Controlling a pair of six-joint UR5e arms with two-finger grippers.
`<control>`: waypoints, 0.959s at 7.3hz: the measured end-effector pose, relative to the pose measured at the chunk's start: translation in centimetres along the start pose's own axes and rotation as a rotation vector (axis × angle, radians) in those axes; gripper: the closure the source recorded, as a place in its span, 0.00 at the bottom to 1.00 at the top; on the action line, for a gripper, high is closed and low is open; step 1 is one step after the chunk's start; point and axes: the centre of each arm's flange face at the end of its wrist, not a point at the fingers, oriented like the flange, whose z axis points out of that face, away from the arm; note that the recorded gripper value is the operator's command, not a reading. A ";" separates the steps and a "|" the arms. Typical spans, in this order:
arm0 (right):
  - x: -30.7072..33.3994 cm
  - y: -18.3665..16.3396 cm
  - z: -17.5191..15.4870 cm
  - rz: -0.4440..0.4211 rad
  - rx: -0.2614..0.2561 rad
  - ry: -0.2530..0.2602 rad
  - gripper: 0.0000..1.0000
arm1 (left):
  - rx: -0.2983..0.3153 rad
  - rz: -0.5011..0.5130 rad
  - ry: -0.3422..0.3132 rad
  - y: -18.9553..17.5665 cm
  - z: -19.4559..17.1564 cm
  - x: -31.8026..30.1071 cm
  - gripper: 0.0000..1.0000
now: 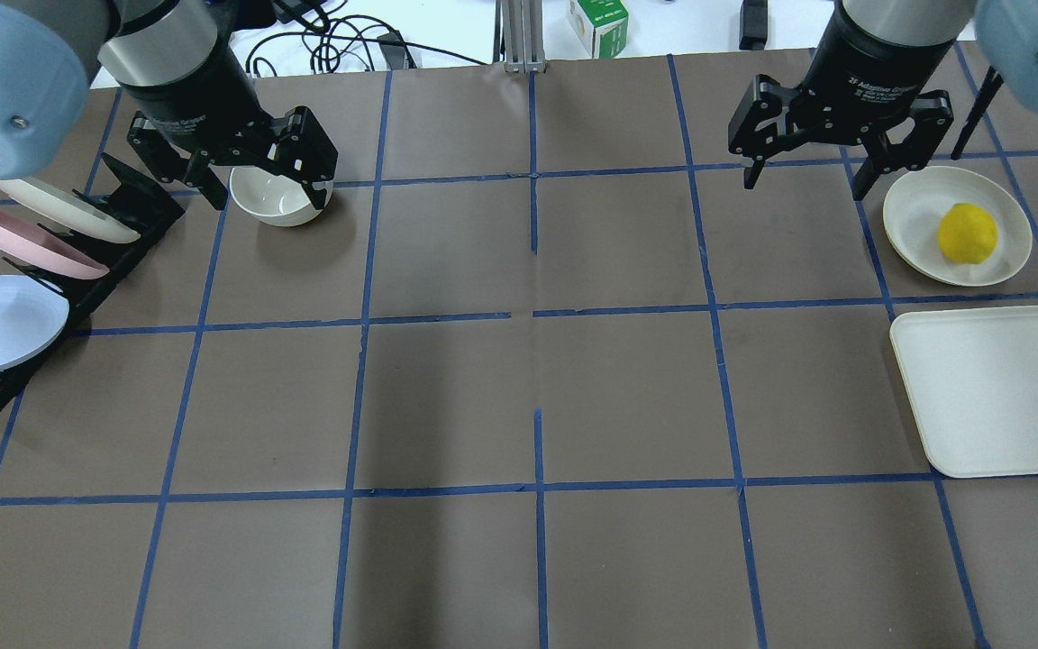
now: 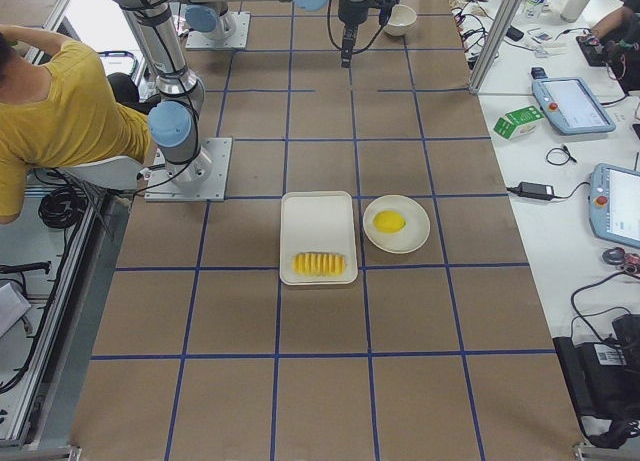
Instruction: Place bowl and put lemon in it
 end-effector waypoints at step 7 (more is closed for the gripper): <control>1.0 -1.3 0.9 0.008 -0.003 0.001 0.00 | 0.055 0.008 0.032 -13.9 12.5 -15.6 0.00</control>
